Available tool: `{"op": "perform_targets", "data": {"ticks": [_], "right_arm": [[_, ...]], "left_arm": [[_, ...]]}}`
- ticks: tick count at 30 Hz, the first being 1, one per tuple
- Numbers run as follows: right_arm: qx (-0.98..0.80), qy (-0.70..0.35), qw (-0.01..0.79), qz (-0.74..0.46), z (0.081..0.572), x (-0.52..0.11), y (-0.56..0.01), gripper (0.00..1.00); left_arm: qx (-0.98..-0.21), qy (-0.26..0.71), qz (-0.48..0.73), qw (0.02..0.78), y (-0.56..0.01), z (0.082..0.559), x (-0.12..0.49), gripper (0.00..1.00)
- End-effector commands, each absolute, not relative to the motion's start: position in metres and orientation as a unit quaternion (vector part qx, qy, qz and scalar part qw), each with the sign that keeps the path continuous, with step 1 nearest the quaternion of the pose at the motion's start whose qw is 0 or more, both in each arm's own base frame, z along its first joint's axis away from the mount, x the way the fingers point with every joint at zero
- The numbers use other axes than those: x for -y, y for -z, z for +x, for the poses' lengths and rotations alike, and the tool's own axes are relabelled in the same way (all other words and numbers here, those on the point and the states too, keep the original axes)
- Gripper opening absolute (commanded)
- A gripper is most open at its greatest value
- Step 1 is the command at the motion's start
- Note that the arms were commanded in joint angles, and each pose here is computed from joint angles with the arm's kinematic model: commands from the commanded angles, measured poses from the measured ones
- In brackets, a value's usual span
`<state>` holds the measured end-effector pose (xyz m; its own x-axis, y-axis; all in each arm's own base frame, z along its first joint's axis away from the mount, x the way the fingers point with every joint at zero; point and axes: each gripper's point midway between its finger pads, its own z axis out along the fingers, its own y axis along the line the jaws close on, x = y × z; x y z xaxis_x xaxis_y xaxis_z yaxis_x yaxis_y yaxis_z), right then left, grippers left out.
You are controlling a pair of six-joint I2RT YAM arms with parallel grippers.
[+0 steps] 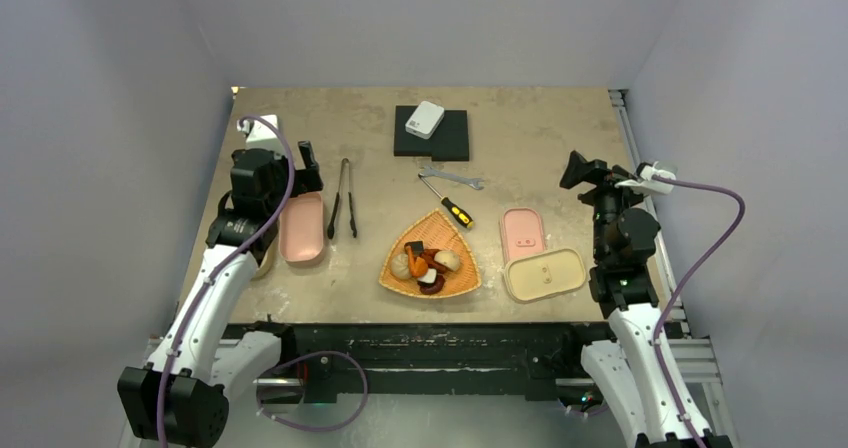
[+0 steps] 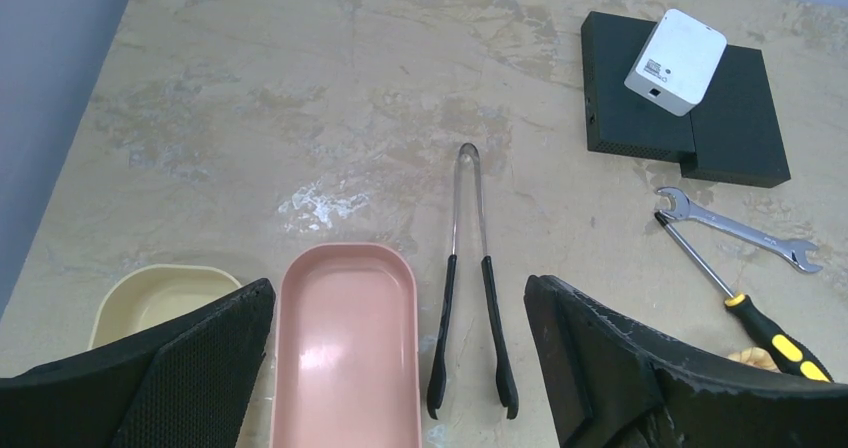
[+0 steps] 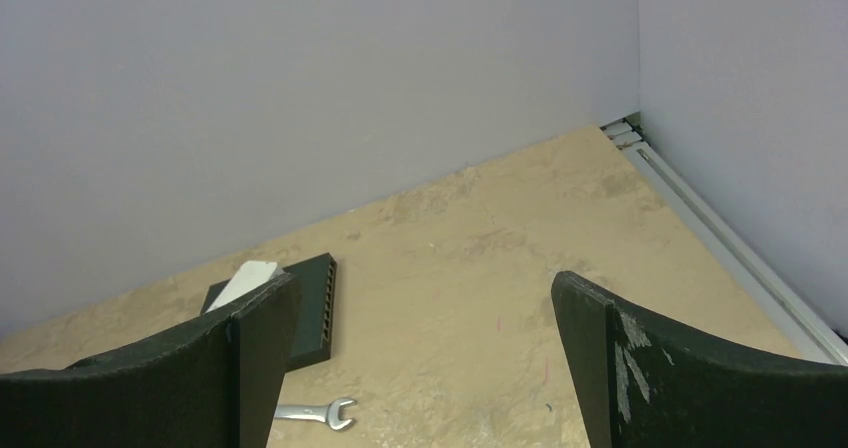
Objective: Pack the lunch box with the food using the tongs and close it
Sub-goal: Pick up the clamp at the center of the board.
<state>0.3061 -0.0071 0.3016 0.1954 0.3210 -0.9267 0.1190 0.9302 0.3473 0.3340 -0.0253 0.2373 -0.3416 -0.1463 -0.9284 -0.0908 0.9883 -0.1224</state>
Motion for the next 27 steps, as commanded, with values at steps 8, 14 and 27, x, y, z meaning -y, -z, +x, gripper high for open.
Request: {"op": "perform_targets", "data": {"ticks": [8,14,27], "right_arm": [[-0.592,-0.077,0.784,0.171,0.294,0.008,-0.334,0.99],[-0.597,-0.090,0.782,0.155,0.294,0.000,-0.336,0.99],[-0.602,-0.102,0.776,0.162,0.293,-0.002,-0.331,0.99]], "left_arm": [[-0.818,0.057,-0.054,0.570,-0.243,0.350,0.039,0.98],[-0.834,0.106,-0.014,0.541,-0.233,0.361,0.066,0.96],[-0.929,0.004,0.030,0.369,-0.139,0.441,0.124,0.95]]}}
